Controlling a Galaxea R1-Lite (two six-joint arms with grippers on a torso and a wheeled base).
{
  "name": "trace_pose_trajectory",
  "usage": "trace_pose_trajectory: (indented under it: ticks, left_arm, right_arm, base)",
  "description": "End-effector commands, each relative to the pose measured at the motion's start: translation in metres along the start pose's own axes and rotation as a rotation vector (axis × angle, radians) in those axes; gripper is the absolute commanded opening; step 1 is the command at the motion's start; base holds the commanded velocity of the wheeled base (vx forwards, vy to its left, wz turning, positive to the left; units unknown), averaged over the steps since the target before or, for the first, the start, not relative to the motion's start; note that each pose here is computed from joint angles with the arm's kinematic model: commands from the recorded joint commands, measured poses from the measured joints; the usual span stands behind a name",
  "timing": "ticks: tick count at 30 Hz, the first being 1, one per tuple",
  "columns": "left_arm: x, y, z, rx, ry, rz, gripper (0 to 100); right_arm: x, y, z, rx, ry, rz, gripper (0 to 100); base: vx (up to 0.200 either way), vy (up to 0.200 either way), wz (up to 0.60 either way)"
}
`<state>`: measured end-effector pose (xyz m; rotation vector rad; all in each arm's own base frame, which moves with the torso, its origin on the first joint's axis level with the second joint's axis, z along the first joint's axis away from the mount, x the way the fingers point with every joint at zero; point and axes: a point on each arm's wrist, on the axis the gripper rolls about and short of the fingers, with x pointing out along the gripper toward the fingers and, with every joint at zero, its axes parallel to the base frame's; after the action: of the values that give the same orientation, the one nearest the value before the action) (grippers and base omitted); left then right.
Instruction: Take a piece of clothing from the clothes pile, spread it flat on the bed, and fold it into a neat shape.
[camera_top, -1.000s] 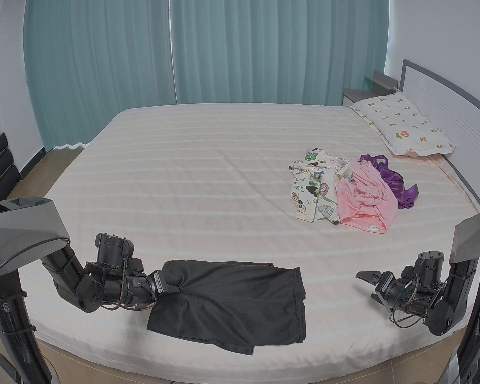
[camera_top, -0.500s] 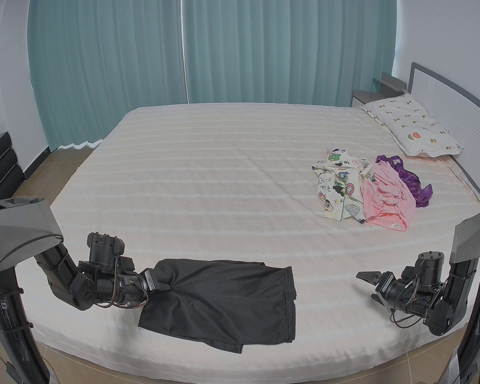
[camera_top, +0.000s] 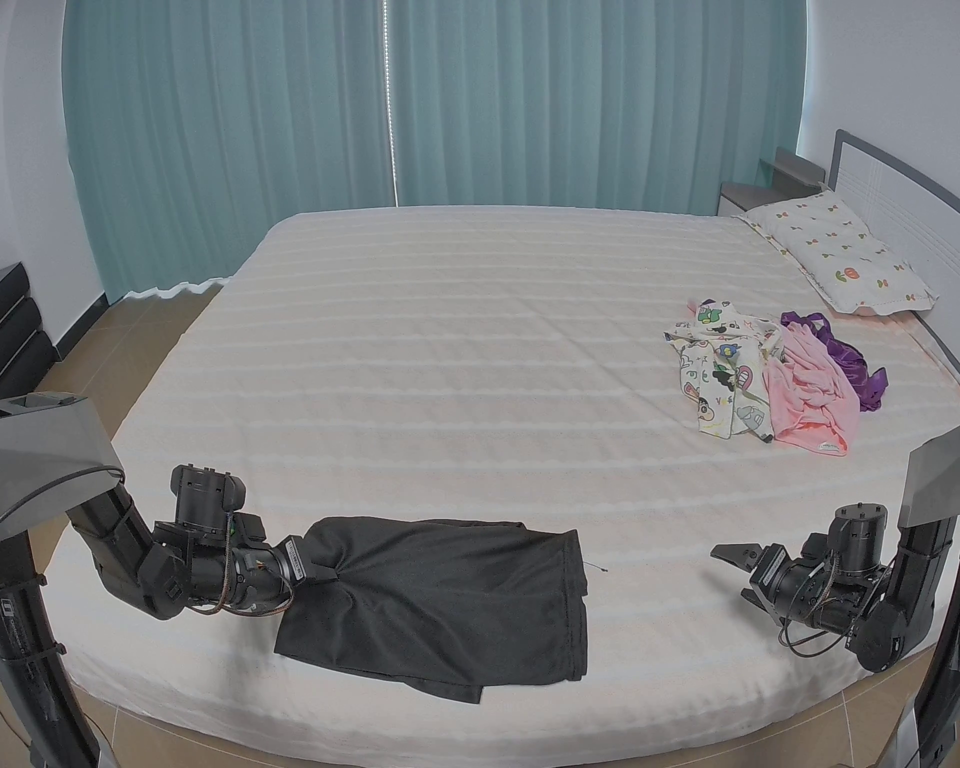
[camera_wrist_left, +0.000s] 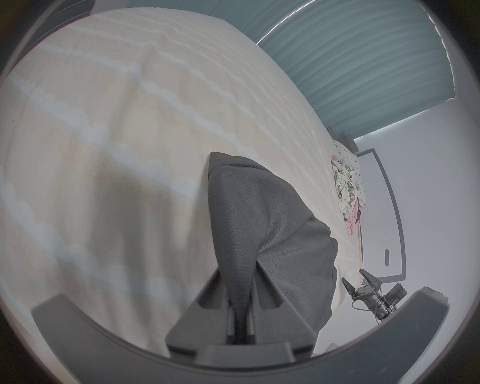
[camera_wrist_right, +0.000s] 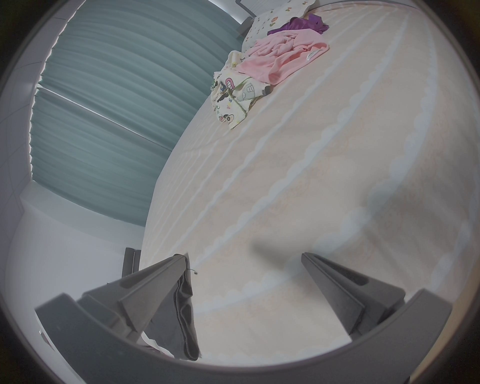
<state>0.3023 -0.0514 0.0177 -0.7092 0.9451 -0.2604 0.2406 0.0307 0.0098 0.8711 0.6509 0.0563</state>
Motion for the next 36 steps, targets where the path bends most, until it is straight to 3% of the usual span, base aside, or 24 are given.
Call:
trace_pose_trajectory:
  ticks: [1, 9, 10, 20, 24, 30, 36]
  left_arm:
    - [0.000, 0.001, -0.001, 0.000, 0.002, 0.001, 0]
    - [0.001, 0.003, -0.005, -0.001, 0.015, 0.006, 0]
    - [0.001, 0.003, -0.005, -0.001, 0.015, 0.006, 100]
    - [-0.018, -0.006, -0.001, -0.005, -0.029, -0.016, 100]
    - [-0.044, -0.011, 0.011, -0.118, -0.108, -0.051, 100]
    - [-0.077, 0.023, 0.008, -0.234, -0.137, -0.038, 100]
    - [-0.094, 0.054, 0.011, -0.309, -0.083, -0.146, 100]
  right_arm:
    - [0.000, 0.000, 0.000, 0.000, 0.001, -0.001, 100]
    - [0.000, 0.000, 0.000, 0.000, 0.001, -0.001, 100]
    - [0.000, 0.000, 0.000, 0.000, 0.001, -0.001, 100]
    - [0.001, 0.003, -0.003, -0.009, 0.011, 0.007, 100]
    - [0.005, 0.011, -0.013, -0.042, 0.046, 0.032, 100]
    - [0.010, 0.037, -0.047, -0.166, 0.158, 0.121, 100]
    - [0.024, 0.059, -0.081, -0.308, 0.268, 0.201, 100]
  base:
    - [0.000, 0.000, 0.00]
    - [0.000, 0.000, 0.00]
    - [0.000, 0.000, 0.00]
    - [0.000, 0.000, 0.00]
    - [0.000, 0.000, 0.00]
    - [0.000, 0.000, 0.00]
    - [0.000, 0.000, 0.00]
